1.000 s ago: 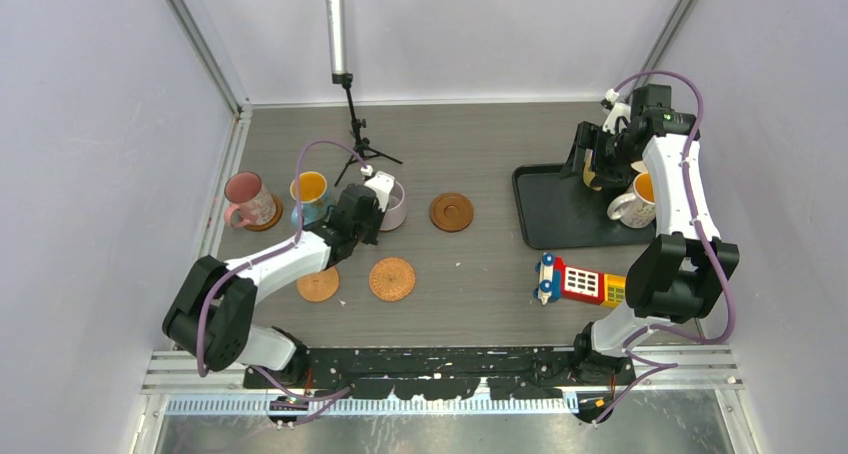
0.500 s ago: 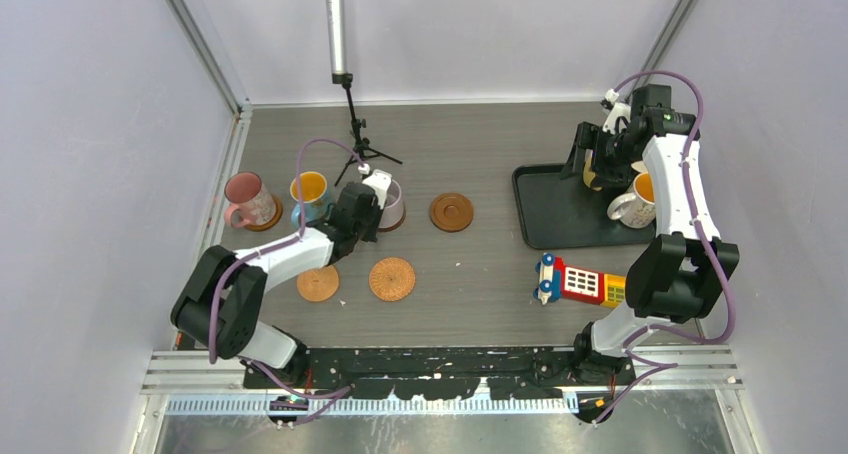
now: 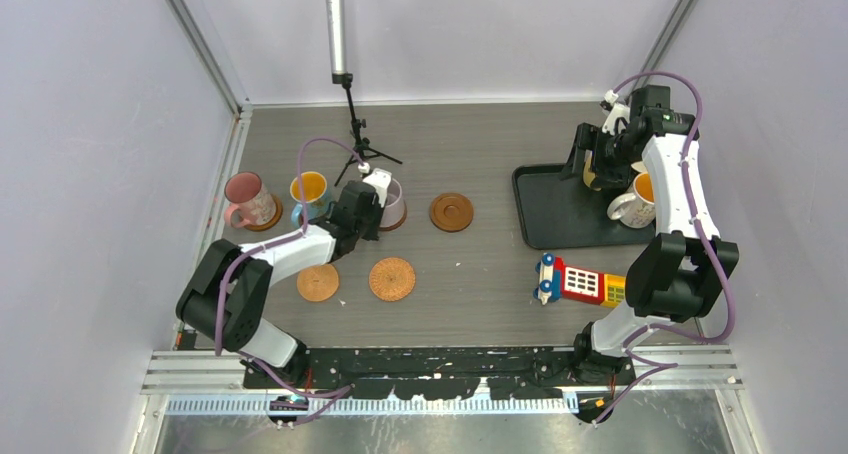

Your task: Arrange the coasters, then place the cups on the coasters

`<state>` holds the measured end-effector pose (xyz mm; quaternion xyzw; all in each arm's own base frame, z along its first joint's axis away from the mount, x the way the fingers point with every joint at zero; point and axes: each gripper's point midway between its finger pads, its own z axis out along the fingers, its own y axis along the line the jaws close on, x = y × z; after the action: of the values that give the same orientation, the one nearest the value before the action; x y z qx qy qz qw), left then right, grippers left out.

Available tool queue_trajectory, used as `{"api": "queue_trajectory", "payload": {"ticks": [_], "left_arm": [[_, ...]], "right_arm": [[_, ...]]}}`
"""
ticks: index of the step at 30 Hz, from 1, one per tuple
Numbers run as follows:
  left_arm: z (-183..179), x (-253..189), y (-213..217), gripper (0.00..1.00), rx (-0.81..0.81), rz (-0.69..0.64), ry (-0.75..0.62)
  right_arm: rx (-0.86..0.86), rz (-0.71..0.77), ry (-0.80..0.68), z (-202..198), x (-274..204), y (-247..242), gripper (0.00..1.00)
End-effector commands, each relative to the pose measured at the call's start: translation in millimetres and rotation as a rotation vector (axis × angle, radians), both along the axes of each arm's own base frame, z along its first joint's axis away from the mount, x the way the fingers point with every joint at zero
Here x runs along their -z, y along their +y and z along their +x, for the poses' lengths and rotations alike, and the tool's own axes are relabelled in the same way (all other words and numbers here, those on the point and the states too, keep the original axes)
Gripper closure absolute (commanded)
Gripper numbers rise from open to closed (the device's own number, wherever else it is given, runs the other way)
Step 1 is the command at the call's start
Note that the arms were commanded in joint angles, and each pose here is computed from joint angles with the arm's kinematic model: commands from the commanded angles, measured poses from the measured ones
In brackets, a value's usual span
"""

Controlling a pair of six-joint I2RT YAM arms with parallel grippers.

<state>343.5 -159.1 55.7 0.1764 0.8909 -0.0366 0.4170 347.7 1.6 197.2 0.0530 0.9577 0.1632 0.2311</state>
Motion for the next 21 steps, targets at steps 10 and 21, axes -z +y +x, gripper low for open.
{"api": "queue_trajectory", "payload": {"ticks": [10,21], "left_arm": [[8,-34,-18,0.61,-0.015,-0.127,-0.046],[-3,-73,-15,0.27,0.008,-0.113,-0.063]], "right_arm": [[-0.008,-0.013,-0.009,-1,-2,-1,0.21],[-0.051,-0.085,-0.014,-11,-16,-10,0.21]]}}
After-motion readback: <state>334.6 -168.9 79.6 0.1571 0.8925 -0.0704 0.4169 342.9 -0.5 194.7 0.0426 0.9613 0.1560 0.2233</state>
